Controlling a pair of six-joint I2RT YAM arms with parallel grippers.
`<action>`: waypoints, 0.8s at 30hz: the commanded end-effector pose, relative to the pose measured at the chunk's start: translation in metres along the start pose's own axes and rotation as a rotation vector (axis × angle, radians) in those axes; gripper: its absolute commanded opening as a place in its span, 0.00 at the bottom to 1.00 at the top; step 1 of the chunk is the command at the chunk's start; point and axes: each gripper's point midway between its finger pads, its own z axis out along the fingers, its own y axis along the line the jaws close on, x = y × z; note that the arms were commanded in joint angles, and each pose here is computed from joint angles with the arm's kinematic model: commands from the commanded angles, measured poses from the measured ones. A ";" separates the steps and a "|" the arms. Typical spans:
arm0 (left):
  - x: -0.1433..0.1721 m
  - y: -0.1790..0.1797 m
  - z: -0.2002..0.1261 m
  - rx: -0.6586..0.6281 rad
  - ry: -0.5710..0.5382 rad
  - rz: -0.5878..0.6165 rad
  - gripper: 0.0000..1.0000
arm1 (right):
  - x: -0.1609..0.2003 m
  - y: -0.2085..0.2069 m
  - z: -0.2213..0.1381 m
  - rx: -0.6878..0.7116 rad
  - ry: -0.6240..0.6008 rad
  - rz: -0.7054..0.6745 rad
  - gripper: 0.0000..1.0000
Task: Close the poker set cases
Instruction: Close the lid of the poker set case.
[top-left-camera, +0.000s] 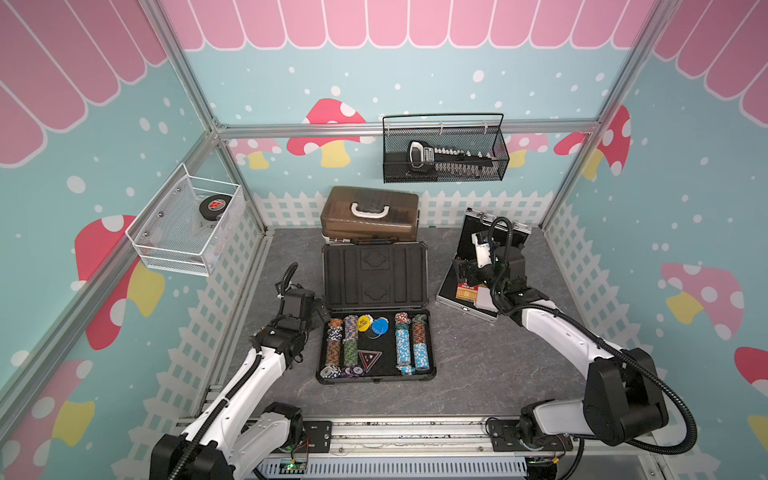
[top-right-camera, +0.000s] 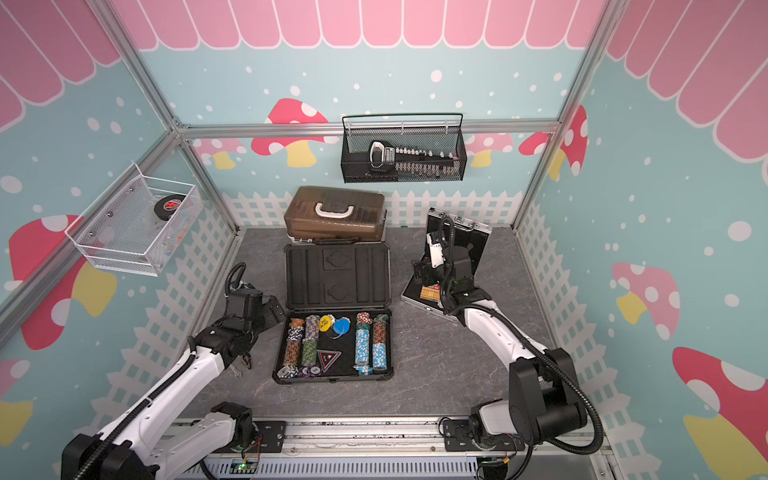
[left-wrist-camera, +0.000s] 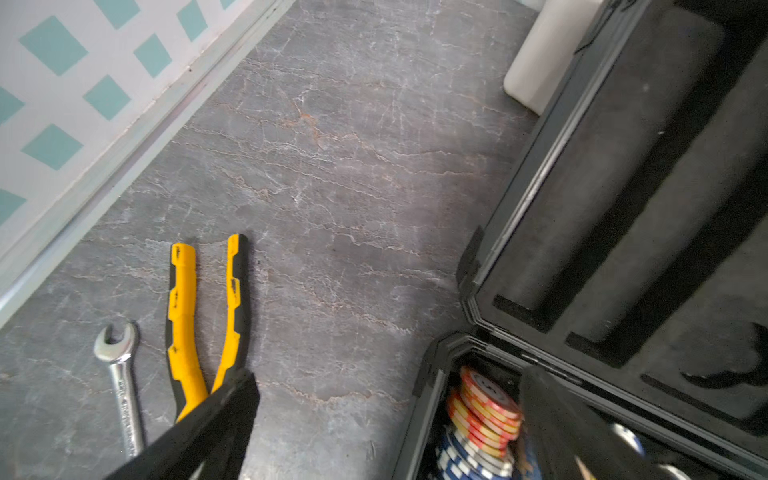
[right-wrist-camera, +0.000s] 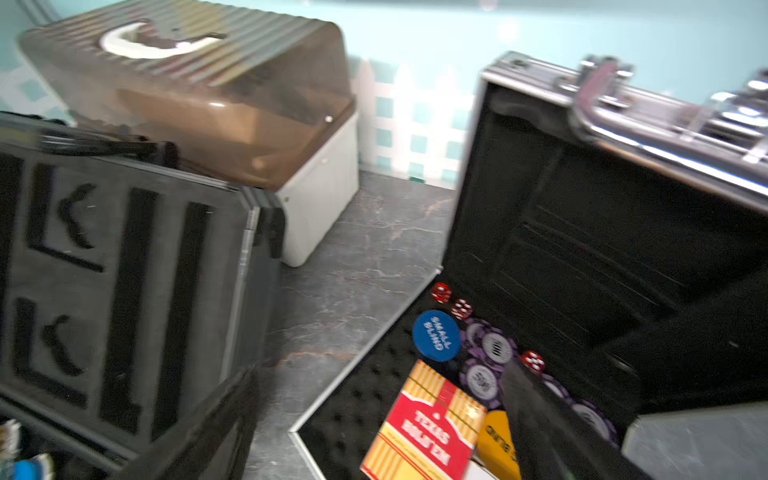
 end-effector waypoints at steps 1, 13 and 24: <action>0.016 -0.002 -0.004 0.041 0.047 -0.035 0.99 | -0.006 0.028 0.010 -0.118 0.018 0.005 0.88; 0.023 -0.002 -0.006 0.067 0.060 -0.041 0.99 | -0.025 0.064 0.064 -0.189 0.047 0.016 0.86; 0.019 -0.005 -0.005 0.073 0.049 -0.029 0.99 | -0.005 0.063 0.108 -0.131 0.127 0.005 0.81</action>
